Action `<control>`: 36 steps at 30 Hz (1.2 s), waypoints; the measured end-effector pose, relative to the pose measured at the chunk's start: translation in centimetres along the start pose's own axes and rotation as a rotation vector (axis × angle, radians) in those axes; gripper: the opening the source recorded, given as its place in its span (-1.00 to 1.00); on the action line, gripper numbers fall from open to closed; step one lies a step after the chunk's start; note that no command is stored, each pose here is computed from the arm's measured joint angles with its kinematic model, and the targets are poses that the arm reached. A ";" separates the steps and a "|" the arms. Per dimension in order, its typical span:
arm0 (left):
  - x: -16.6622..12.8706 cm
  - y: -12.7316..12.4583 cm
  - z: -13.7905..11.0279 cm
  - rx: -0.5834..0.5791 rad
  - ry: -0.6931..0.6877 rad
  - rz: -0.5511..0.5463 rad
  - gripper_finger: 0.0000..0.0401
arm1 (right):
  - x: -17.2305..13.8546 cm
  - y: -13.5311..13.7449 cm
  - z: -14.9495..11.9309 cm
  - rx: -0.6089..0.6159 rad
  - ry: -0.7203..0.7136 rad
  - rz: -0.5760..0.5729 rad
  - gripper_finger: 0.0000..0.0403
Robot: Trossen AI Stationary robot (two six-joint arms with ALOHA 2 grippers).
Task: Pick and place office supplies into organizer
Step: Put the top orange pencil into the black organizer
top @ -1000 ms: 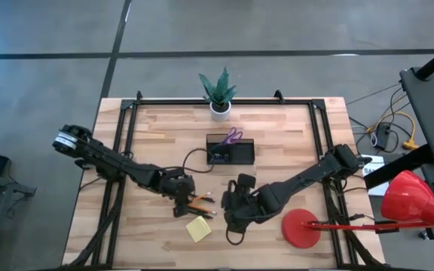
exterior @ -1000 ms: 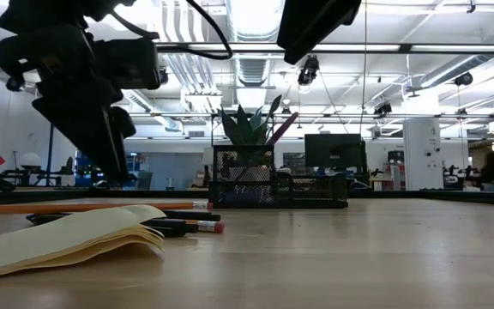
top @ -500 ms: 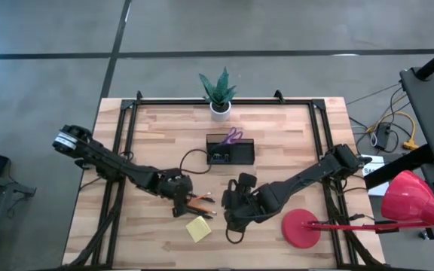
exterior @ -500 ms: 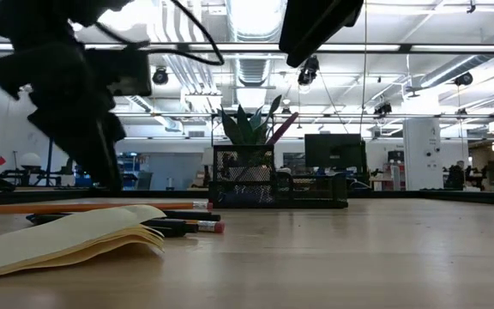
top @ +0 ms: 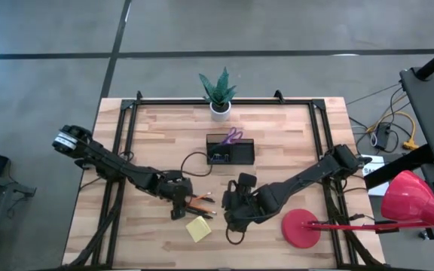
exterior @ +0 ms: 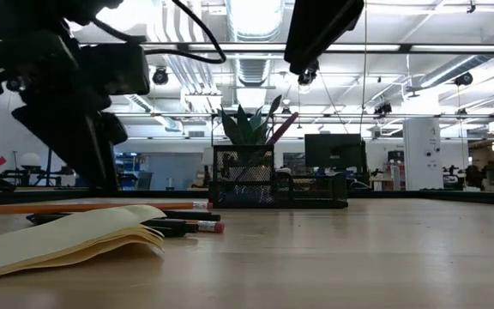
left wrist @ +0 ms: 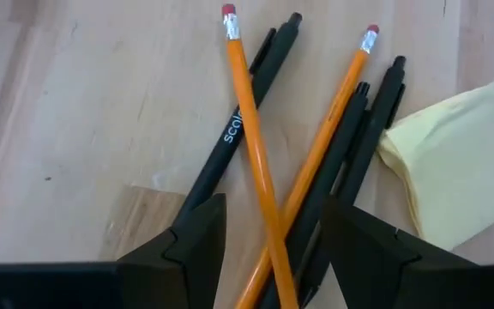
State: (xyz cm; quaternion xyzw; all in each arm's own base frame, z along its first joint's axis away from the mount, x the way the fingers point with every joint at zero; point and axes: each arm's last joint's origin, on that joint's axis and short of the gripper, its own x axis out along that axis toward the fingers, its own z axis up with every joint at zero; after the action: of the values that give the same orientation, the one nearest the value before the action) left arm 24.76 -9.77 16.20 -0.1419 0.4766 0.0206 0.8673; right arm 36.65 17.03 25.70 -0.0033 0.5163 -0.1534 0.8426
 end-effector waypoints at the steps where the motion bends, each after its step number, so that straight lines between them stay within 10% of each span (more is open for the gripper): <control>1: 0.1 0.0 0.0 0.000 0.003 0.003 -0.14 | 0.1 -0.1 0.0 -0.009 0.000 -0.011 0.02; 36: 2.3 0.1 0.3 -0.116 0.034 0.027 -0.19 | 3.3 -1.8 -1.2 0.081 0.062 -0.109 0.02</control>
State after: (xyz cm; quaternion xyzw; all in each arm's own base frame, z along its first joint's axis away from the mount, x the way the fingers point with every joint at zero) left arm 26.20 -9.84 14.42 -0.1859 0.4910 0.0575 0.8492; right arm 36.50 14.63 22.54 0.0073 0.5344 -0.2198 0.8161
